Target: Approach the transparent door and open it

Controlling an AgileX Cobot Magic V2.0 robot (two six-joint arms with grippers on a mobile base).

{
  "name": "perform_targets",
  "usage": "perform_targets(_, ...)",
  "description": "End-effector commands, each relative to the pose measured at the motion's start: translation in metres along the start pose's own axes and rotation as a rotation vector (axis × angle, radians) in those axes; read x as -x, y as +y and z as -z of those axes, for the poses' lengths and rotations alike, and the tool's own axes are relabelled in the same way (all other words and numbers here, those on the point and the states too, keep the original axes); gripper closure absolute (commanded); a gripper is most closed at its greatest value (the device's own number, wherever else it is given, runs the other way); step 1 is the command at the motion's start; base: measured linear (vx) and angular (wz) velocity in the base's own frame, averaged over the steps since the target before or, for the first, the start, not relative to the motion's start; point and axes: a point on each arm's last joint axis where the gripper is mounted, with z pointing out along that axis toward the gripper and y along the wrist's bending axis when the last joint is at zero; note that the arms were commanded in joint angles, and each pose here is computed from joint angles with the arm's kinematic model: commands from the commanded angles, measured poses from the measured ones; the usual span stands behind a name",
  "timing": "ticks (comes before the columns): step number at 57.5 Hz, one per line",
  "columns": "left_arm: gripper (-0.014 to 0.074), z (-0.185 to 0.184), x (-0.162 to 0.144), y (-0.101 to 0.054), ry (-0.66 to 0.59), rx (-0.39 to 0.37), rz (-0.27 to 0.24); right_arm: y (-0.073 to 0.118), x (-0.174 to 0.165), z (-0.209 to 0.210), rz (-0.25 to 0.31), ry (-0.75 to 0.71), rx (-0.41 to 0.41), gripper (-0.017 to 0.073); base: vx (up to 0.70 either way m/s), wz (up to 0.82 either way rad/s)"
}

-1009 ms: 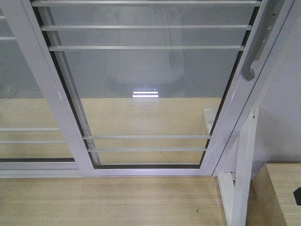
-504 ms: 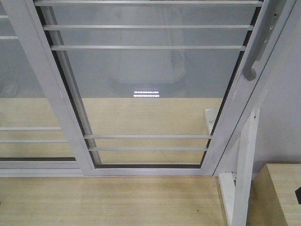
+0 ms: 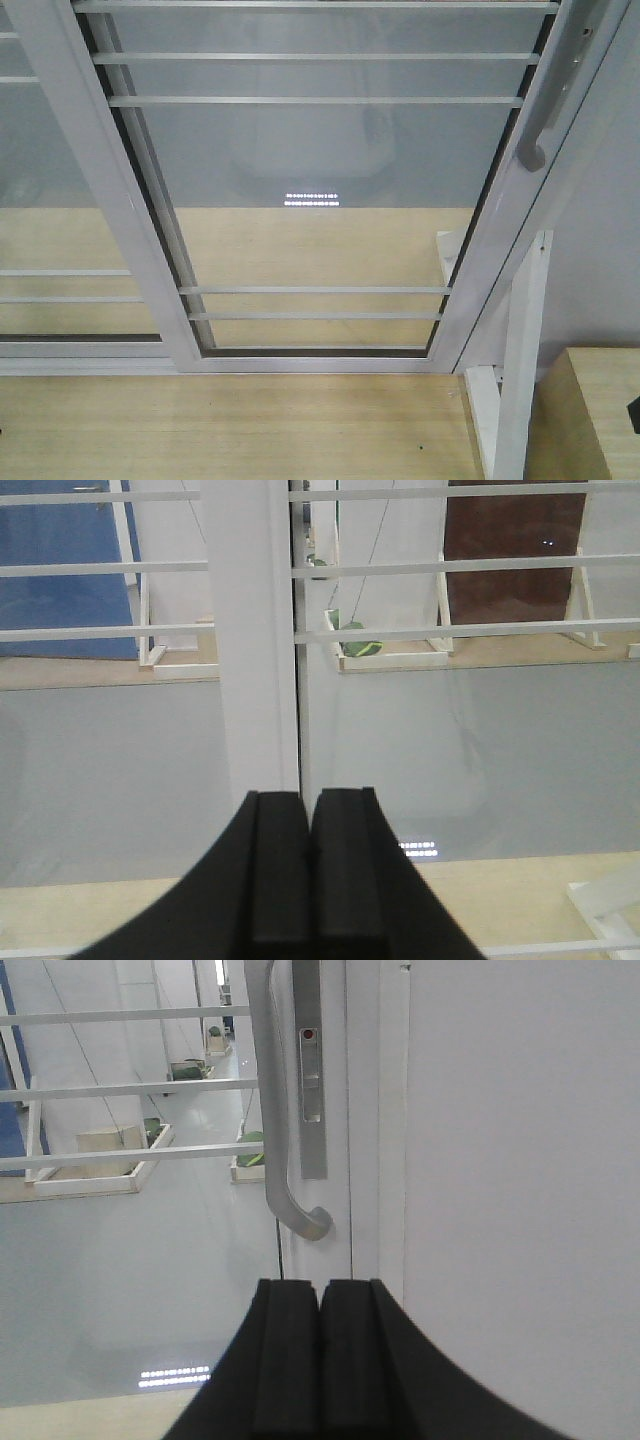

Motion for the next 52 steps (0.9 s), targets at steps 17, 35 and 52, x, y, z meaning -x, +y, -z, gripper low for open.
perform_targets(17, 0.06, -0.001, 0.013, -0.001, -0.156, -0.007, 0.006, 0.0, 0.006, -0.001, 0.004, -0.064, -0.003, 0.0566, 0.0, 0.0)
perform_targets(35, 0.06, 0.002, 0.025, -0.001, -0.274, -0.01, 0.01, 0.001, 0.028, 0.003, -0.011, -0.294, 0.006, 0.0566, 0.0, 0.0)
perform_targets(52, 0.06, 0.024, 0.106, 0.0, -0.47, -0.005, -0.008, 0.007, 0.123, 0.02, 0.028, -0.458, 0.019, 0.0566, 0.0, 0.0)
